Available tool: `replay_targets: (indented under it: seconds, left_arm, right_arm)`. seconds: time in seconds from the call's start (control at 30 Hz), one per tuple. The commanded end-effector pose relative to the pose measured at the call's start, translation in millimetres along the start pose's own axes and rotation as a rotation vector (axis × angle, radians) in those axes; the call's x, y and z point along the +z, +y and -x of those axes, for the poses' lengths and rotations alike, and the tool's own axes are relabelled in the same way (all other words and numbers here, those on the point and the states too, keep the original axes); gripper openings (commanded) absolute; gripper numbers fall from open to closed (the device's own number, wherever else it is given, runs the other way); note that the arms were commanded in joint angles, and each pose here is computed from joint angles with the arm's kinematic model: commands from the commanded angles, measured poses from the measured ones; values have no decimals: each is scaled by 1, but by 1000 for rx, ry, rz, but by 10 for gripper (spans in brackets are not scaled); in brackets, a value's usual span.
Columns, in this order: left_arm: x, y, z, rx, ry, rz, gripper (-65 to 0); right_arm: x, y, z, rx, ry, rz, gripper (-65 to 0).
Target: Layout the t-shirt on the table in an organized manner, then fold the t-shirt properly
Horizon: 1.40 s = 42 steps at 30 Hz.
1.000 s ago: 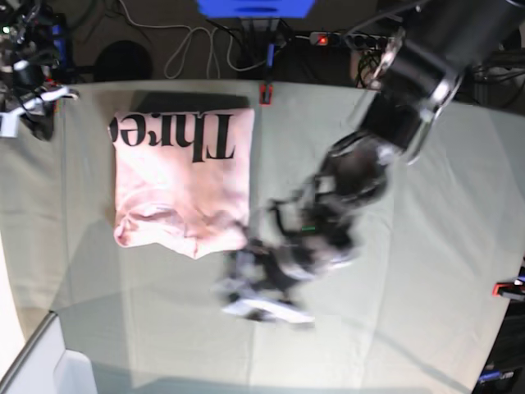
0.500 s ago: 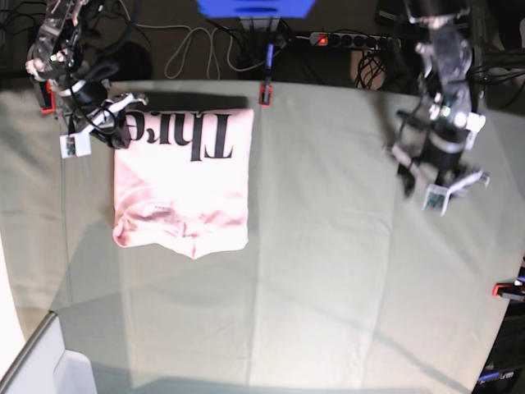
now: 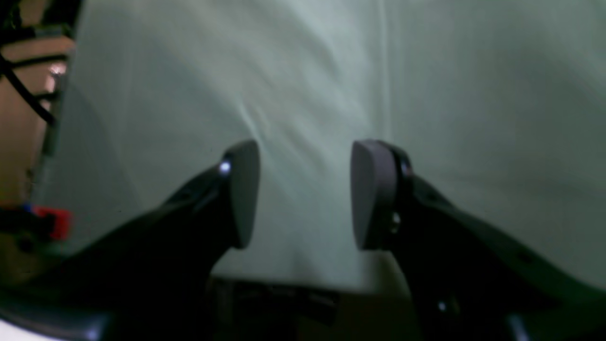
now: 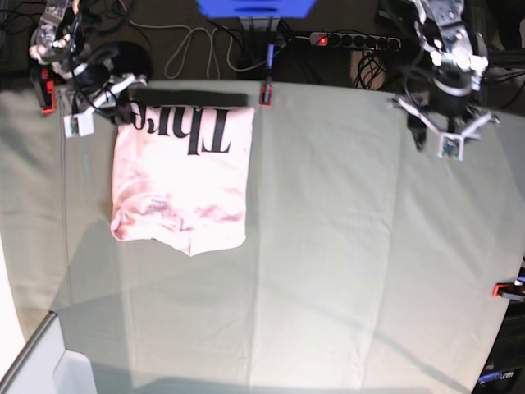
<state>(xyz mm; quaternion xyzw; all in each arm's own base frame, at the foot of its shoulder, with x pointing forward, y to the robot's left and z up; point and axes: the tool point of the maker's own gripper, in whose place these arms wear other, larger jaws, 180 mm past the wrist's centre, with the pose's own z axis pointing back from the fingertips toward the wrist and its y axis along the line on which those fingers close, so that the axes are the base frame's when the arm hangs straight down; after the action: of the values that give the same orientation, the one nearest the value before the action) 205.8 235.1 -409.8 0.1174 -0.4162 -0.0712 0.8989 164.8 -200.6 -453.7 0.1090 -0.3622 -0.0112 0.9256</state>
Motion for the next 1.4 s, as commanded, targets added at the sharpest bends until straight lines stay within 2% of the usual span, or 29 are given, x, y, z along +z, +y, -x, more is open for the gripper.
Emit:
replay_targets:
  seconds: [0.0,0.23,0.33,0.47,0.53,0.63,0.67,0.83,0.93,1.03,1.13,1.23,1.37]
  left_arm:
    - [6,0,-1,4,-17,-5,-348]
    - [34,-28,56,53,122,41,-359]
    - [46,-39,89,59,206,72,-452]
    - [53,-65,141,103,340,132,-650]
    - [55,-85,175,146,429,175,-642]
    - [39,-114,202,206,507,240,-650]
    - [35,-120,210,222,530,255,-650]
    - [12,-143,245,273,660,343,-650]
    - [-8,-150,251,329,666,373,-650]
    - [-13,-164,257,370,676,422,-650]
    - [-14,-167,257,341,688,473,-650]
    - [-13,-169,258,281,707,506,-650]
    - [-9,-178,259,250,739,544,-650]
  right_arm:
    - [9,-8,-23,16,-77,21,-600]
    - [55,-50,-40,-85,-200,224,-600]
    - [70,-64,-23,-139,-185,294,-600]
    - [85,-67,22,-200,-88,328,-600]
    - [84,-63,55,-251,-3,316,-600]
    - [64,-40,117,-375,137,244,-600]
    - [56,-33,129,-388,175,222,-600]
    - [31,-11,193,-373,423,161,-600]
    - [13,1,219,-342,533,116,-621]
    - [6,14,239,-354,554,78,-650]
    - [-1,19,242,-391,450,72,-650]
    - [6,-11,260,-386,390,250,-650]
    - [34,-51,291,-221,464,417,-650]
